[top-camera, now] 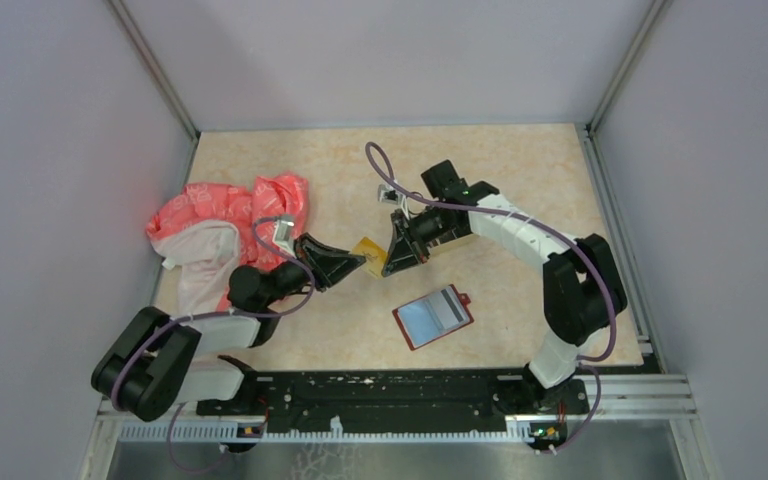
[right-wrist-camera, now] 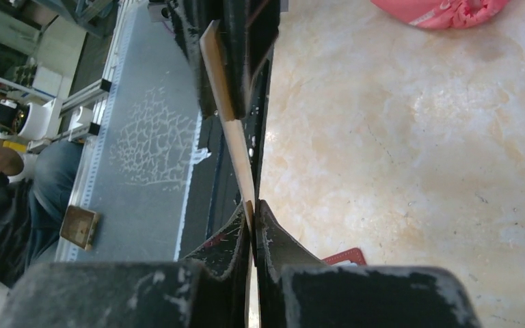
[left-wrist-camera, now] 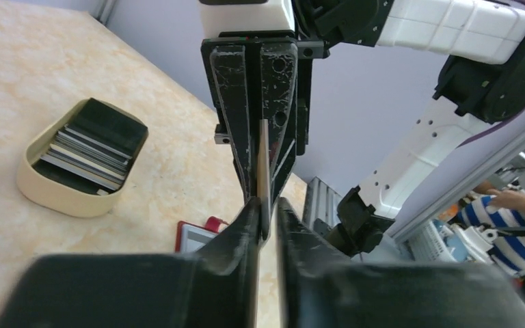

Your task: Put the credit cards into the card holder

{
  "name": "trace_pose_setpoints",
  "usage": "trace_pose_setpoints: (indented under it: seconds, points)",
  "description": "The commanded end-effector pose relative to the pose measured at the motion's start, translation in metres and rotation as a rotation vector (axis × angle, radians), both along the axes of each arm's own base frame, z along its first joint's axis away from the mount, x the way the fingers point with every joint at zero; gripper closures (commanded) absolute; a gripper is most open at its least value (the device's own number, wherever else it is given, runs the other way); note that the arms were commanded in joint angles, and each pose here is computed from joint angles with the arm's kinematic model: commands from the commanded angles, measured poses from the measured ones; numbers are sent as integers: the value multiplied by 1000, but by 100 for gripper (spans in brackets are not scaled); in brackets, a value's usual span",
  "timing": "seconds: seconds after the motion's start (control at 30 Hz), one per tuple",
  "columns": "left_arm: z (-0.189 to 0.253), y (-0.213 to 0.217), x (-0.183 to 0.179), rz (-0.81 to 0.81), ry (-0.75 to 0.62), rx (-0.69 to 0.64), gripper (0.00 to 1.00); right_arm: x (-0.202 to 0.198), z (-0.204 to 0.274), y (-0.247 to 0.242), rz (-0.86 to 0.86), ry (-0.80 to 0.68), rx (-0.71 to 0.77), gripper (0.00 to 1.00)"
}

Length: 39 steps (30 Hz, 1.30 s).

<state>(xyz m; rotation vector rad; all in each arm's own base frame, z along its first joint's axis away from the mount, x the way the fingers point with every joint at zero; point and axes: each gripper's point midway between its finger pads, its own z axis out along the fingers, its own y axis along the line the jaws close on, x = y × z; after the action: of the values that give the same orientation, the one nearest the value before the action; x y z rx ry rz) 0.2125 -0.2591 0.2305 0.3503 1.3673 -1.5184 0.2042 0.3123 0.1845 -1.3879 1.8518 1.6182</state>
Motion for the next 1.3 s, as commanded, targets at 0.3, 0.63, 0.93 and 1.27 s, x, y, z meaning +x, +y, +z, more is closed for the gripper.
trace_pose_setpoints:
  seconds: [0.3,0.63,0.93,1.27]
  points:
    - [-6,0,-6,-19,-76,237,63,-13,24,0,127,-106,41,100]
    - [-1,1,-8,-27,-105,258,91,-20,16,5,160,-132,6,100]
    - [-22,2,-21,-66,2,232,100,13,34,-17,37,-312,-41,46]
    - [-61,-39,-57,-326,322,112,100,57,5,-108,-307,-797,-183,37]
